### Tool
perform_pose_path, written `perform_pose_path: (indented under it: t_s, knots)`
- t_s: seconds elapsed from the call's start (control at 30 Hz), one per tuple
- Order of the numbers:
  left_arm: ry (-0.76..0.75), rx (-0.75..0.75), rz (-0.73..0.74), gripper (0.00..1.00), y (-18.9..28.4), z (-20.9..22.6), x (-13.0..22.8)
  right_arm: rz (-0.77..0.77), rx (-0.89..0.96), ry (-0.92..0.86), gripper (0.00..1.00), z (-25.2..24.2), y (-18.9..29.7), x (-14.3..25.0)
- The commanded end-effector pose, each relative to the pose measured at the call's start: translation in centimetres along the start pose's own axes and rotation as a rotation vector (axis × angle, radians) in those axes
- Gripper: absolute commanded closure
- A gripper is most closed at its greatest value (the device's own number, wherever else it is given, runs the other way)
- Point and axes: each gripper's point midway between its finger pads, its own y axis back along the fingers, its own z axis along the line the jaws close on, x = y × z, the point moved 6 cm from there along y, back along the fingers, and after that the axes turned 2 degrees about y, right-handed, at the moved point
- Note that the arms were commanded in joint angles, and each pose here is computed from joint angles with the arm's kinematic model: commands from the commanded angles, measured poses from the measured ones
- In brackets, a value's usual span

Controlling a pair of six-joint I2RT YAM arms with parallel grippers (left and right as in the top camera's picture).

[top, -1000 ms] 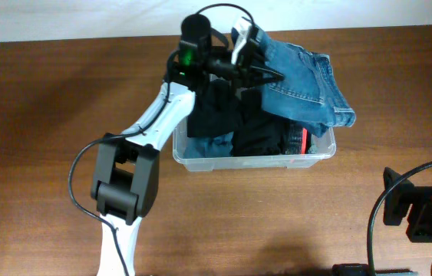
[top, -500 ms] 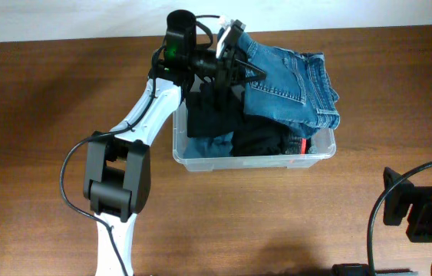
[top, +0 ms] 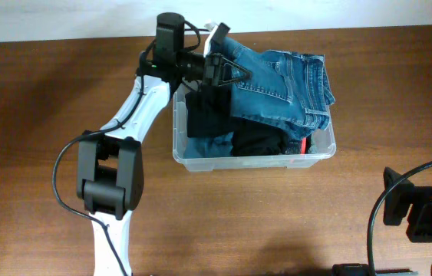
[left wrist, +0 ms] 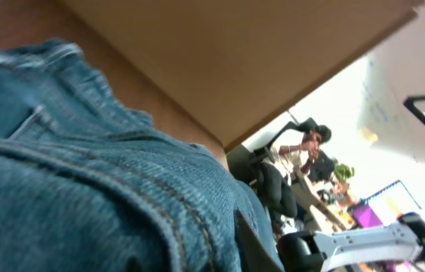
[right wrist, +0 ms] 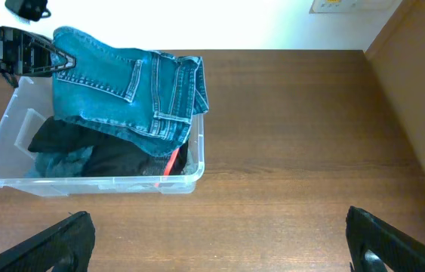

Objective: Pack container
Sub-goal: 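Lower the blue jeans into the bin on top of the garments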

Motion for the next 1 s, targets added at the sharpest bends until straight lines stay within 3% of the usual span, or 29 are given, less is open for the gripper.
perform_pose_path:
  t_s: [0.0,0.2,0.37,0.47,0.97]
  knots:
    - [0.005,-0.078,-0.049,0.99,1.7,-0.2,-1.4,-0.002,0.017,-0.009,0.02,-0.2,-0.1,-0.1]
    - [0.099,-0.263,-0.096,0.99,3.2,1.6,-0.9,-0.002,0.017,-0.009,0.02,-0.2,-0.1,-0.1]
    - [0.057,-0.703,-0.022,0.99,5.1,2.0,0.8,-0.002,0.017,-0.009,0.02,-0.2,-0.1,-0.1]
    - [0.048,-0.885,0.044,0.99,5.9,0.8,1.5,-0.002,0.017,-0.009,0.02,-0.2,-0.1,-0.1]
    - [0.215,-1.158,0.266,0.99,6.0,0.4,6.3,-0.002,0.017,-0.009,0.02,-0.2,-0.1,-0.1]
